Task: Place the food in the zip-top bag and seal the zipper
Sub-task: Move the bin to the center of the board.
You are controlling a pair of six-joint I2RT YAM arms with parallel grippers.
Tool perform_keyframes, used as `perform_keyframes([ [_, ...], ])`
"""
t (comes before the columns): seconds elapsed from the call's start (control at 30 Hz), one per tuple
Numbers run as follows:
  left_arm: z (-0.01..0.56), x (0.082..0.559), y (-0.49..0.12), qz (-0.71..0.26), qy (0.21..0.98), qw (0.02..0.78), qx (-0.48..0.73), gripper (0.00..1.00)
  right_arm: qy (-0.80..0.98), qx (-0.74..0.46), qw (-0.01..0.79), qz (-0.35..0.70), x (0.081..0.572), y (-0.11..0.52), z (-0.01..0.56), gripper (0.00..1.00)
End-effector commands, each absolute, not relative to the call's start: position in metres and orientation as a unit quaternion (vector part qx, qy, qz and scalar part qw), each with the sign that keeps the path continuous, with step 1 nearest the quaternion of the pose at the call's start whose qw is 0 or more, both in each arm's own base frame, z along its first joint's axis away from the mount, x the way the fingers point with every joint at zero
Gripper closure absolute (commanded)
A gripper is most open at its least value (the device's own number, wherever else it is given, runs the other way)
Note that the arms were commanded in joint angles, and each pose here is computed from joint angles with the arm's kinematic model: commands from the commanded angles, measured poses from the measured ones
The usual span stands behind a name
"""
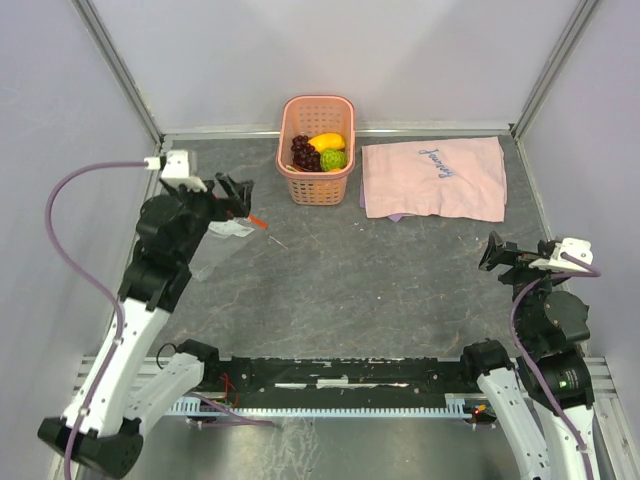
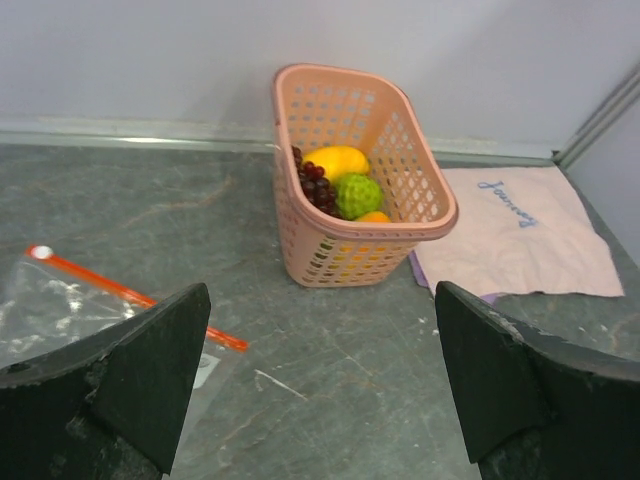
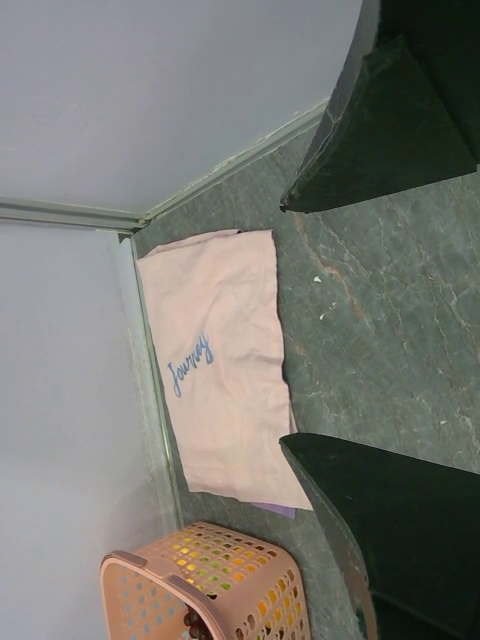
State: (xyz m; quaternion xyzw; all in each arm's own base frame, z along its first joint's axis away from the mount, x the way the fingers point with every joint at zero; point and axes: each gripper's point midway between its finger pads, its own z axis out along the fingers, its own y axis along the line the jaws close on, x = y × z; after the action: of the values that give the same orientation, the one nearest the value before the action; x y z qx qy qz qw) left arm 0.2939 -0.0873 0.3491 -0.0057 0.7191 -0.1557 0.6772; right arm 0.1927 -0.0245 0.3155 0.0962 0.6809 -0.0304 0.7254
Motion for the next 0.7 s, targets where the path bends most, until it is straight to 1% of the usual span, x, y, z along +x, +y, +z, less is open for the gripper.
perform_keyframes([
  [0.0, 0.349, 0.319, -0.119, -0.225, 0.744, 0.628, -0.017, 0.00, 0.664, 0.089, 0.742, -0.017, 0.194, -0.020, 0.327, 0.01],
  [0.1, 0.333, 0.342, -0.137, -0.251, 0.769, 0.587, -0.023, 0.00, 0.667, 0.080, 0.741, -0.011, 0.196, -0.016, 0.326, 0.01],
  [0.33, 0.321, 0.394, -0.188, -0.327, 0.786, 0.524, -0.034, 0.00, 0.663, 0.078, 0.745, -0.003, 0.195, -0.014, 0.326, 0.01],
  [0.43, 0.311, 0.419, -0.211, -0.322, 0.799, 0.508, -0.019, 0.00, 0.660, 0.080, 0.747, -0.003, 0.194, -0.014, 0.327, 0.01],
  [0.47, 0.299, 0.430, -0.219, -0.313, 0.809, 0.498, -0.015, 0.01, 0.660, 0.081, 0.747, -0.003, 0.194, -0.015, 0.326, 0.01],
  [0.67, 0.274, 0.475, -0.248, -0.286, 0.833, 0.472, 0.030, 0.01, 0.658, 0.082, 0.748, -0.001, 0.192, -0.014, 0.326, 0.01],
])
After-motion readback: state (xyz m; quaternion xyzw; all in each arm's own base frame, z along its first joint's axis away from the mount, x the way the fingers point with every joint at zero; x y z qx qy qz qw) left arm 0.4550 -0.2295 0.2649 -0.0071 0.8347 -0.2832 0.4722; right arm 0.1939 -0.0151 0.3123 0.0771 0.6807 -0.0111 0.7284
